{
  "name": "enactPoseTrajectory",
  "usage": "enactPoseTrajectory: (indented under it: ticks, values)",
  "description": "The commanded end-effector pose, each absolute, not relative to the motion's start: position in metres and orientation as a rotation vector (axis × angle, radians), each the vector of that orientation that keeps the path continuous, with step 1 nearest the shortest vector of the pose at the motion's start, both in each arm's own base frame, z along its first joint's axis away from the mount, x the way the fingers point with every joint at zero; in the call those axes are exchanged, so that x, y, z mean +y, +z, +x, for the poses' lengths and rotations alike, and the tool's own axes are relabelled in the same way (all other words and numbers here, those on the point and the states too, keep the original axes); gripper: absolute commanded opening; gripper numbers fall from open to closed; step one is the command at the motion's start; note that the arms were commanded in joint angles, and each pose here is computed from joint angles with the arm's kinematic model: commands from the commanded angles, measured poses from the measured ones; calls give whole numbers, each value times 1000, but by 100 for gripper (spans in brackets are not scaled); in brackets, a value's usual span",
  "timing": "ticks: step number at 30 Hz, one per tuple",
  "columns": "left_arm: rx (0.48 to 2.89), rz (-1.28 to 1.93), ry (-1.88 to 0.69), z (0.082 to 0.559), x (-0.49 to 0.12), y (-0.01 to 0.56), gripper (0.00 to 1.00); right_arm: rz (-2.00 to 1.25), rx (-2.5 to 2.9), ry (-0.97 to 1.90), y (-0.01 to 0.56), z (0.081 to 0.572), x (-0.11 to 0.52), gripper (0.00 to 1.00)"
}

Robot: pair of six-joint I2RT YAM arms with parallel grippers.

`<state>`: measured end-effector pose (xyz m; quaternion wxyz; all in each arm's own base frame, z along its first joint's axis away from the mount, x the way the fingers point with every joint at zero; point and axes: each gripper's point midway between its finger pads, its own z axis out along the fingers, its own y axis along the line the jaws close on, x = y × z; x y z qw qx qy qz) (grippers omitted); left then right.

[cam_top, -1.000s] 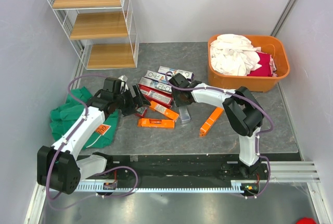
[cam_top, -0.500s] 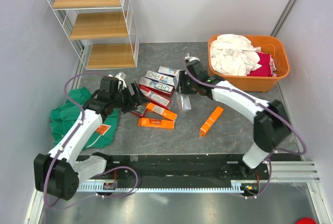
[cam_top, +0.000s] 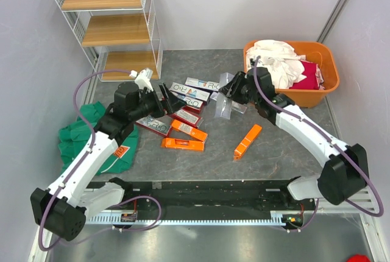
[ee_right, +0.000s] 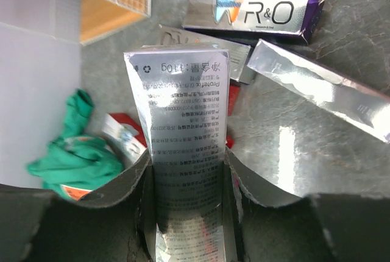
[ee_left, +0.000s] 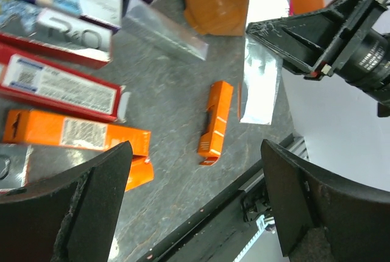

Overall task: Place and organize the toothpastes onto the shelf
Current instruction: Pick up the toothpaste from the center of the board.

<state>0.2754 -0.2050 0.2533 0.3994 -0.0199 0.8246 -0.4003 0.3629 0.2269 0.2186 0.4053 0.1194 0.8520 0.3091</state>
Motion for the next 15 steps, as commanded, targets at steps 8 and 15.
enactPoseTrajectory:
  ticks: [8, 15]
  values:
    - [1948, 158, -1073, 279, -274, 306, 93, 735, 1800, 1112, 291, 357, 193, 2]
    - [1940, 282, -1019, 272, -314, 304, 93, 1042, 1565, 1221, 304, 342, 159, 2]
